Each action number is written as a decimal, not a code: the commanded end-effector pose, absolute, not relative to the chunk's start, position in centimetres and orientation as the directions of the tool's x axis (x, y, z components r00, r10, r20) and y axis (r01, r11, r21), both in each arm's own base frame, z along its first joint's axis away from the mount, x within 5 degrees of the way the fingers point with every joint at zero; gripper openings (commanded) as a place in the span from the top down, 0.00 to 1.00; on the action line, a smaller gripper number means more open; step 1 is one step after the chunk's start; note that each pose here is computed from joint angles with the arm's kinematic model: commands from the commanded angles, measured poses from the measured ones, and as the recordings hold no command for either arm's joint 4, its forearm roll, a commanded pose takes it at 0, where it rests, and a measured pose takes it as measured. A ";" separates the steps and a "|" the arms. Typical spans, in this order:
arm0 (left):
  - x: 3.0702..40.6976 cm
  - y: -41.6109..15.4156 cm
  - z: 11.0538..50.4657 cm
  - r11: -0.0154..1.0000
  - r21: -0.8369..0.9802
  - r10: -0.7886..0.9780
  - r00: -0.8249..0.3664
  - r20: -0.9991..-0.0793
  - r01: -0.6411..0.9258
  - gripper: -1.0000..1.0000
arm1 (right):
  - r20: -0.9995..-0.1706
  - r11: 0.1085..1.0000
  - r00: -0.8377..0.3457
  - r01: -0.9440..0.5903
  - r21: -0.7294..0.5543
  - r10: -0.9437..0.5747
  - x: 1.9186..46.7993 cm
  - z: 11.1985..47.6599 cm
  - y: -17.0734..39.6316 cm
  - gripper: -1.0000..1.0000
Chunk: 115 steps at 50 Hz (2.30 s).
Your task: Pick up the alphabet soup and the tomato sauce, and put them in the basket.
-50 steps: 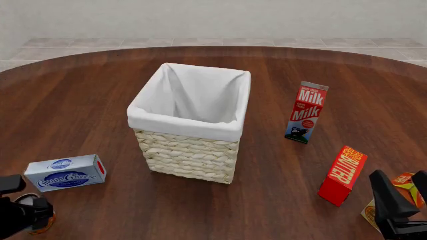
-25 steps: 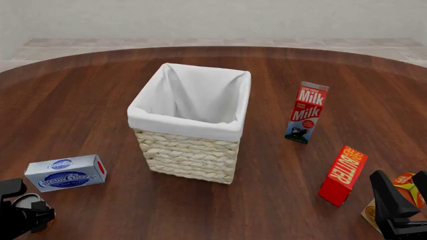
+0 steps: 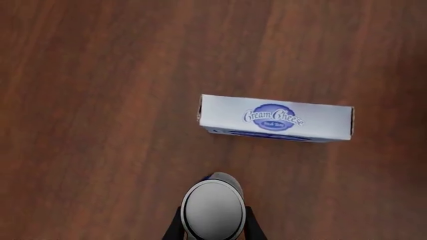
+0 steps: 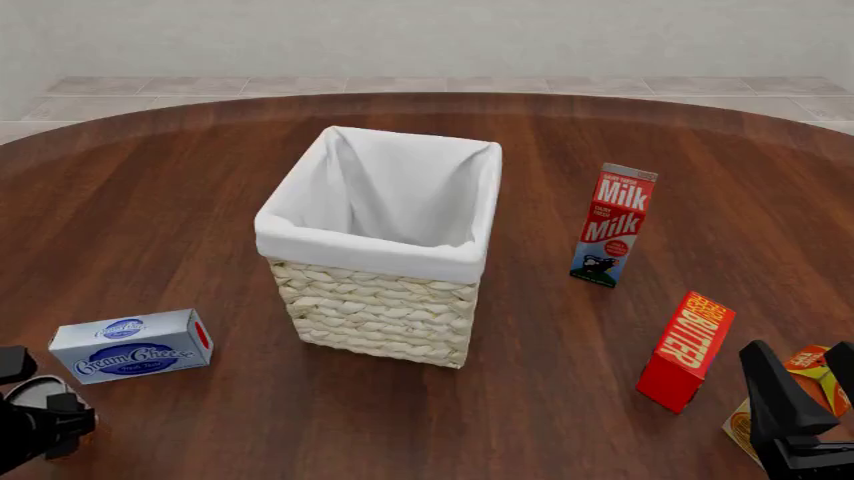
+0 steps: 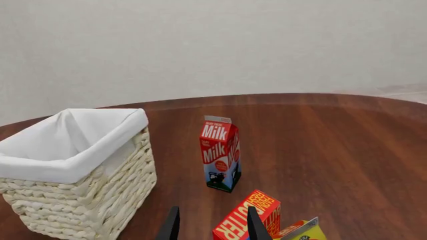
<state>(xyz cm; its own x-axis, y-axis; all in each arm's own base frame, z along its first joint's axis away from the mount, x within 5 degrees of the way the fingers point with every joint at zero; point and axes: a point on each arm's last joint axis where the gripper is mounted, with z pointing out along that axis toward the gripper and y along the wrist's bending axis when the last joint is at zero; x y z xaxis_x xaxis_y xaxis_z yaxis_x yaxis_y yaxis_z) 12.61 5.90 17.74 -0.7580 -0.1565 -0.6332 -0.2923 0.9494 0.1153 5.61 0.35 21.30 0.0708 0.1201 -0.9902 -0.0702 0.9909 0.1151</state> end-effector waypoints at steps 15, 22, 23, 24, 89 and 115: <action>11.3 5.3 21.3 0.946 0.129 -0.135 -0.724 -0.676 -0.297 1.00 | -0.992 0.992 0.075 -0.081 0.096 0.102 5.6 21.3 0.4 0.00; 11.0 5.2 22.8 0.944 0.130 -0.131 -0.708 -0.694 -0.303 1.00 | -0.992 0.992 0.075 -0.082 0.093 0.100 5.6 21.3 0.4 0.00; 11.0 5.2 23.0 0.945 0.132 -0.126 -0.706 -0.697 -0.299 1.00 | -0.992 0.992 0.075 -0.082 0.093 0.099 5.6 21.3 0.4 0.00; 11.0 5.2 23.1 0.946 0.139 -0.117 -0.707 -0.698 -0.293 1.00 | -0.992 0.992 0.075 -0.083 0.093 0.100 5.6 21.3 0.4 0.00; 14.3 2.2 34.3 0.984 0.177 0.125 -0.564 -0.816 -0.037 1.00 | -0.991 0.992 0.072 -0.073 0.104 0.109 5.6 21.3 0.4 0.00; 17.4 1.0 37.8 0.967 0.242 0.250 -0.476 -0.843 0.079 1.00 | -0.992 0.993 0.075 -0.070 0.100 0.105 5.6 21.3 0.3 0.00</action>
<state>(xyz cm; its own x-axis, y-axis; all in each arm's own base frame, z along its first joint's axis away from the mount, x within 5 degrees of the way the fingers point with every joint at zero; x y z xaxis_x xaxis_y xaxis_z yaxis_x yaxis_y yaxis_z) 16.50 1.35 36.09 -0.5250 0.1928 -0.8290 0.0433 0.9788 0.2002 5.61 0.35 21.30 0.0737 0.1070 -0.9915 -0.0709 0.9923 0.1018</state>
